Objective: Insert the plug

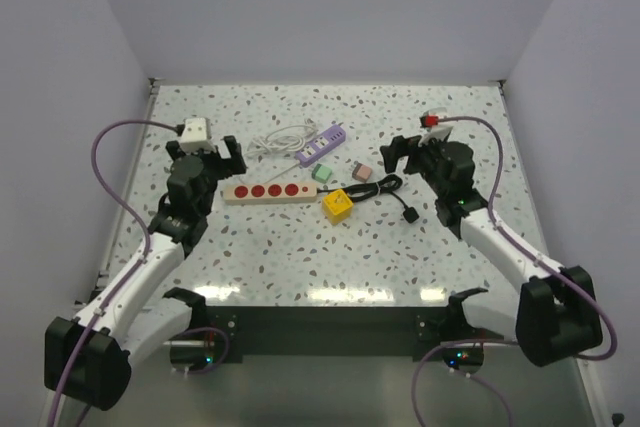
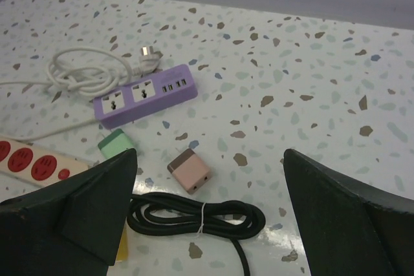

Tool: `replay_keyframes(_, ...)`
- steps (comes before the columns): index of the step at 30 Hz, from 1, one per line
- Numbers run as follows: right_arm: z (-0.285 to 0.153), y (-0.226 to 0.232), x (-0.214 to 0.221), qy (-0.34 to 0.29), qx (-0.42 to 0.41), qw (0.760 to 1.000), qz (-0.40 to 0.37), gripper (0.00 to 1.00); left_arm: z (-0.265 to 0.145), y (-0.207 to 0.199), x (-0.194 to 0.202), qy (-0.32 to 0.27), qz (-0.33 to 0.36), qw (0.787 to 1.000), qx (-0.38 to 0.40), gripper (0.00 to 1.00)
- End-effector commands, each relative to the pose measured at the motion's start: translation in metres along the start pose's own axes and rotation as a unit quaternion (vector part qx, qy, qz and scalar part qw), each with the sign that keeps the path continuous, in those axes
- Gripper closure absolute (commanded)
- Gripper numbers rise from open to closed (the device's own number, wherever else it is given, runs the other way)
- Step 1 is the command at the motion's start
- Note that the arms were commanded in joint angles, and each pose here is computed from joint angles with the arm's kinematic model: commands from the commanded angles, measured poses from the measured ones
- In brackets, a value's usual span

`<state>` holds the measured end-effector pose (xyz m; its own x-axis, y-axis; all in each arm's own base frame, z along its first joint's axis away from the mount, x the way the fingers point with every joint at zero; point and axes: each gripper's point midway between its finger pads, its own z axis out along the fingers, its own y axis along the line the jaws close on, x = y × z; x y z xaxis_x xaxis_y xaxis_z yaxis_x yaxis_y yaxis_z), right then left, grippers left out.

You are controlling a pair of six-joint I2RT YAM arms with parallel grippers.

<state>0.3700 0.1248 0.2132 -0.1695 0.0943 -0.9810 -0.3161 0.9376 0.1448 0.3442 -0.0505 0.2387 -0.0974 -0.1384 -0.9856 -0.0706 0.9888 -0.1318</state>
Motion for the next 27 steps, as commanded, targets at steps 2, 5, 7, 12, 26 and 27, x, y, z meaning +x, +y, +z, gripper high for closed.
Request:
replay_keyframes(2,0.031,0.022,0.02,0.067,-0.058,0.996,-0.022,0.02,0.006,-0.029,-0.003,0.019,0.016,0.997,0.071,0.0)
replay_keyframes(5,0.041,0.026,0.037,0.1,-0.061,0.992,-0.037,0.04,0.006,-0.035,-0.003,0.021,0.017,0.996,0.088,0.0)
replay_keyframes(7,0.047,0.026,0.046,0.114,-0.059,0.991,-0.044,0.04,0.005,-0.038,-0.003,0.021,0.018,0.995,0.097,0.0)
replay_keyframes(12,0.055,0.026,0.059,0.147,-0.06,0.986,-0.053,0.04,0.004,-0.048,0.0,0.026,0.017,0.992,0.125,0.0)
replay_keyframes(26,0.07,0.03,0.104,0.249,-0.081,0.96,-0.099,0.05,0.004,-0.069,0.01,0.052,0.02,0.982,0.181,0.0)
replay_keyframes(27,0.068,0.03,0.108,0.26,-0.083,0.957,-0.098,0.05,0.004,-0.069,0.011,0.055,0.02,0.982,0.181,0.0)
